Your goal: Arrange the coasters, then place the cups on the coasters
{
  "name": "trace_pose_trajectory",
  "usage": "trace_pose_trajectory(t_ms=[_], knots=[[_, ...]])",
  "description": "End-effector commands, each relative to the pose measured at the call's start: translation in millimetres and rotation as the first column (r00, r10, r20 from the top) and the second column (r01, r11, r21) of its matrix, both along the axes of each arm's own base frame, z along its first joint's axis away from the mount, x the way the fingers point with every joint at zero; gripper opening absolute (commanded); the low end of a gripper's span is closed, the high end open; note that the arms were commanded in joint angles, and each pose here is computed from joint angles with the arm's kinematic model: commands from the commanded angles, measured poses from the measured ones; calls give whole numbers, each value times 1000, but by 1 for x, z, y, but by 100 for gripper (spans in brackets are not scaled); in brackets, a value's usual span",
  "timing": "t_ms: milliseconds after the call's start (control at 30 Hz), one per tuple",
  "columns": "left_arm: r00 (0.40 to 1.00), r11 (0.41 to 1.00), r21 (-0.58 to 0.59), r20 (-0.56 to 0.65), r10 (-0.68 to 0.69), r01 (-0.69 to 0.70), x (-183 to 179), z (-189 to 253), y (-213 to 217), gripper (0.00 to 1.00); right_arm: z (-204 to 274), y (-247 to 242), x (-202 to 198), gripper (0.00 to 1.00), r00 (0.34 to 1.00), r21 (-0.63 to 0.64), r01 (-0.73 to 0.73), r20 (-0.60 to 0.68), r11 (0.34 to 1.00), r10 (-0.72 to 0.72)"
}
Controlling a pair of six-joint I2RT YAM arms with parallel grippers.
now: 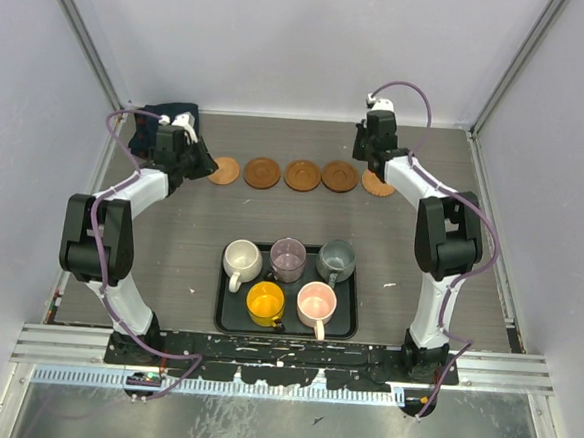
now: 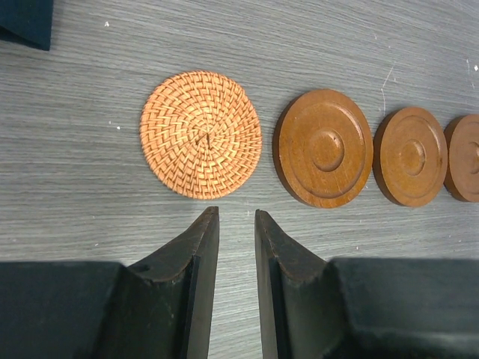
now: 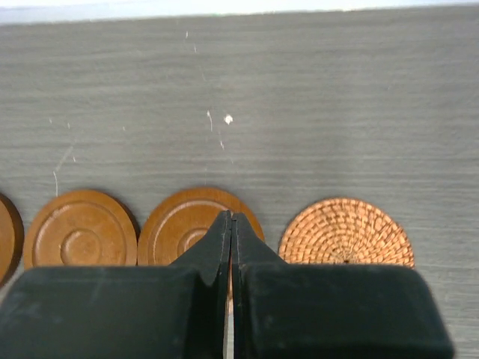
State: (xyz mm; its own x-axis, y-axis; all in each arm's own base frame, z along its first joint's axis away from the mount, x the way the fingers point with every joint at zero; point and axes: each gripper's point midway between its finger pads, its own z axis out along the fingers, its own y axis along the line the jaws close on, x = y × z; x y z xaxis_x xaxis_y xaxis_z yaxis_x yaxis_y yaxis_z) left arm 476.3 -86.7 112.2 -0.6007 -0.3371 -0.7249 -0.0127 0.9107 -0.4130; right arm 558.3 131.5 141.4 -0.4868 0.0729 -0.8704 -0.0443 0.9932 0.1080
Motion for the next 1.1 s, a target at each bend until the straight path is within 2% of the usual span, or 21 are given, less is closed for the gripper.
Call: trace_pose_trajectory(t_ms=[0, 467, 1067], knots=[[998, 1000, -21, 65, -19, 20, 11, 11, -3, 27, -2, 19, -9, 1, 997, 27, -74, -6, 997, 74], [999, 1000, -11, 32, -19, 20, -6, -3, -1, 27, -62, 38, -17, 1, 979, 92, -147, -126, 985, 158], [1000, 1000, -16, 22, -19, 20, -9, -6, -2, 28, -104, 40, -30, 1, 960, 111, -149, -222, 983, 171]])
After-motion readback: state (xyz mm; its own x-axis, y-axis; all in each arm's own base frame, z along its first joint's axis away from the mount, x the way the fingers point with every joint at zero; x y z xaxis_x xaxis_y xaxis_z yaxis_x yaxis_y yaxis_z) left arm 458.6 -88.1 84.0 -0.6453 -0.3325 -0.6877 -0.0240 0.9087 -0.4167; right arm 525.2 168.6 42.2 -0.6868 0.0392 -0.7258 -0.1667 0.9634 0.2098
